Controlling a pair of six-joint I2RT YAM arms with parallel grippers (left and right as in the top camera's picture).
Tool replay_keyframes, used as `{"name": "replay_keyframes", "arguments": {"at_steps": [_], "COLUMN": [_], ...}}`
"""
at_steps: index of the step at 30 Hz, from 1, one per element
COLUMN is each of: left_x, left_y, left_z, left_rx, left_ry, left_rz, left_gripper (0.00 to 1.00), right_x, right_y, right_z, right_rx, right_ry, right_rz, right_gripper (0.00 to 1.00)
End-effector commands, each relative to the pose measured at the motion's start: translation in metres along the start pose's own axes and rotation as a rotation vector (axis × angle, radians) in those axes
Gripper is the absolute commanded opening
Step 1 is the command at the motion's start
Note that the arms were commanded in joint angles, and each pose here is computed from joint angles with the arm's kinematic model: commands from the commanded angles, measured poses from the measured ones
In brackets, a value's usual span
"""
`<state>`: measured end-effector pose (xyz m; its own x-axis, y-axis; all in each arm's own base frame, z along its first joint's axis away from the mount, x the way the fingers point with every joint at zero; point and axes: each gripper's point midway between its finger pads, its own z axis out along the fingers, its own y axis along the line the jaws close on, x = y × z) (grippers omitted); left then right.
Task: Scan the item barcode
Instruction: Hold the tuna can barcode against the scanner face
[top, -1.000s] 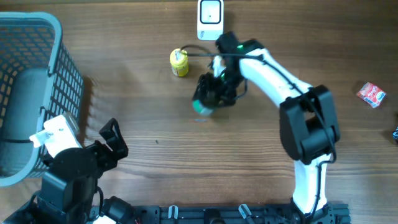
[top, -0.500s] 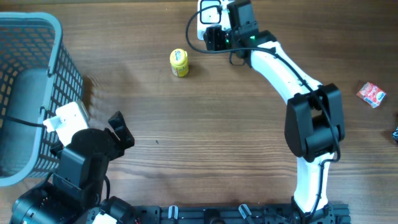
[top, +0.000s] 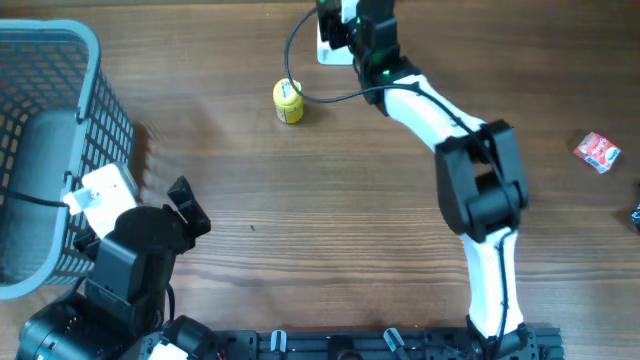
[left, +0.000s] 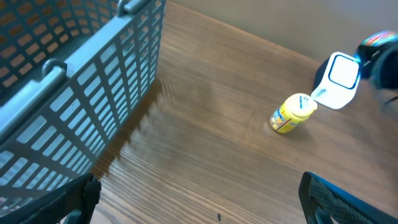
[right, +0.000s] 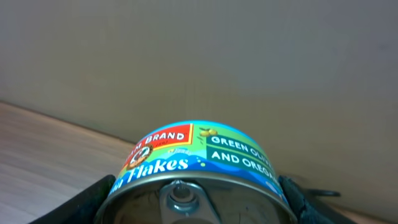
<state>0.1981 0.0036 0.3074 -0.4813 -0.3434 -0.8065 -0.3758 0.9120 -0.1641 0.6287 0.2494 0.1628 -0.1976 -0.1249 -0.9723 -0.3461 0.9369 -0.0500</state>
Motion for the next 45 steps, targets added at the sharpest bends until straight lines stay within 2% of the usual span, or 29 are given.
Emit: {"name": "replay_keyframes", "arguments": {"at_steps": [1, 8, 14, 23, 27, 31, 36, 40, 42, 45], "left_x": [-0.002, -0.002, -0.002, -0.002, -0.003, -0.002, -0.002, -0.002, -0.002, -0.002], "left_y": [0.004, 0.005, 0.005, 0.005, 0.007, 0.010, 0.010, 0.010, 0.010, 0.010], "left_z": [0.002, 0.002, 0.002, 0.002, 0.002, 0.001, 0.001, 0.001, 0.001, 0.001], "left_rx": [-0.026, -0.029, -0.029, -0.029, -0.042, -0.055, -0.055, -0.055, -0.055, -0.054], "left_ry": [-0.016, -0.018, -0.018, -0.018, -0.024, -0.022, -0.022, -0.022, -0.022, -0.023], "left_rz": [-0.011, -0.011, -0.011, -0.034, -0.031, -0.026, -0.026, -0.026, -0.026, -0.027], "left_gripper": [1.00, 1.00, 1.00, 1.00, 1.00, 1.00, 1.00, 1.00, 1.00, 1.00], "right_x": [0.014, 0.011, 0.029, 0.037, 0.036, 0.016, -0.041, -0.095, -0.112, -0.103], "right_y": [0.008, 0.020, 0.020, 0.002, 0.004, 0.010, 0.001, -0.025, -0.046, -0.073], "right_z": [0.012, 0.017, 0.021, 0.023, 0.022, 0.016, -0.007, -0.040, -0.063, -0.087], "right_rx": [0.000, -0.006, -0.010, 0.019, 0.017, 0.017, 0.065, 0.201, 0.292, 0.367], "right_ry": [-0.025, -0.107, -0.067, -0.032, -0.033, -0.060, -0.108, -0.122, -0.074, 0.057], "right_rz": [-0.111, -0.169, -0.168, -0.164, -0.165, -0.166, -0.165, -0.224, -0.222, -0.185], "right_gripper": [0.54, 0.55, 0.55, 0.54, 0.51, 0.52, 0.52, 0.56, 0.56, 0.56]}}
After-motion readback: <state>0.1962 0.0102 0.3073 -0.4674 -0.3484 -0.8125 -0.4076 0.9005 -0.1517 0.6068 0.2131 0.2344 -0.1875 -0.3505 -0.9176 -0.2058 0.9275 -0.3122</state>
